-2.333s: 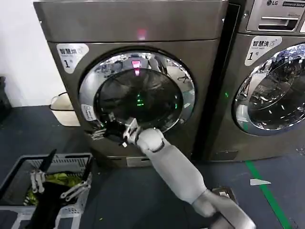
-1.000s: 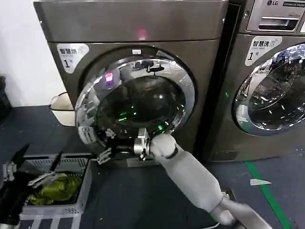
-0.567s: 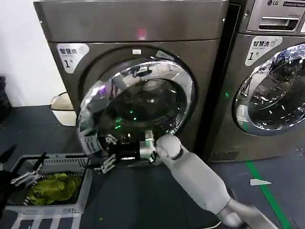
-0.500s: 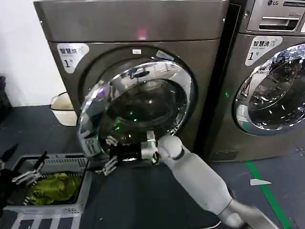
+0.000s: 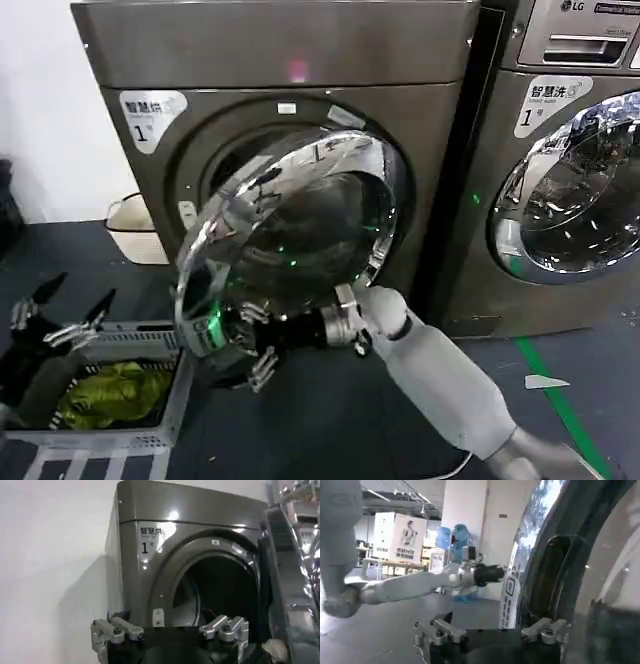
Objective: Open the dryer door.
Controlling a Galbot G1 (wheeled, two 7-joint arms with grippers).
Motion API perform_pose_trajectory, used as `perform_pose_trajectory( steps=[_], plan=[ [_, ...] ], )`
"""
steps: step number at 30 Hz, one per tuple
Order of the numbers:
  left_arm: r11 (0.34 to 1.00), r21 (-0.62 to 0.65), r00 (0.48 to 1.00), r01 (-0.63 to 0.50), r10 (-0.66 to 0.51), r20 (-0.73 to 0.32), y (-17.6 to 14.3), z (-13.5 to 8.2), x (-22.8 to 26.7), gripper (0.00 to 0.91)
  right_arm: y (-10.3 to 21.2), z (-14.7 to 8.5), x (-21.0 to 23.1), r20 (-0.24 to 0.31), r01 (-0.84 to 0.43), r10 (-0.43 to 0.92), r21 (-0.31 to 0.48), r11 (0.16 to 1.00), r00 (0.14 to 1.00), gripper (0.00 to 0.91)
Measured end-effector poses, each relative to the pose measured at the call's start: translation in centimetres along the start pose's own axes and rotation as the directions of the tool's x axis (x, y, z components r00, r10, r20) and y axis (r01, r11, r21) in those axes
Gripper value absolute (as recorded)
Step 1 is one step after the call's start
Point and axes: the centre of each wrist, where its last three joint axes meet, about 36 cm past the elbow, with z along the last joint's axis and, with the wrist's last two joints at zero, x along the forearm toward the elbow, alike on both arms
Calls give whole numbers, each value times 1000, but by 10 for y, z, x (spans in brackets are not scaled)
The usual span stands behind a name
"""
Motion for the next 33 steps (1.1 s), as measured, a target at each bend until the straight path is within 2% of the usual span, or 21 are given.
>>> perform_pose_trajectory(
  steps=[10, 16, 26, 33],
  plan=[
    [994, 35, 994, -107, 106, 23, 36, -6, -45, 907, 12, 3, 28, -6, 47, -47, -20, 999, 999, 907],
    [975, 10, 975, -221, 221, -17, 36, -11, -75, 907, 21, 9, 63, -34, 16, -17, -37, 999, 999, 907],
    [934, 40, 930, -356, 358, -85, 8, 15, -114, 907, 44, 4, 169, -96, -182, 178, -34, 983, 979, 907],
    [897, 72, 892, -437, 442, -93, -13, 31, -136, 907, 78, -17, 246, -106, -383, 381, 1, 924, 919, 907]
  ],
)
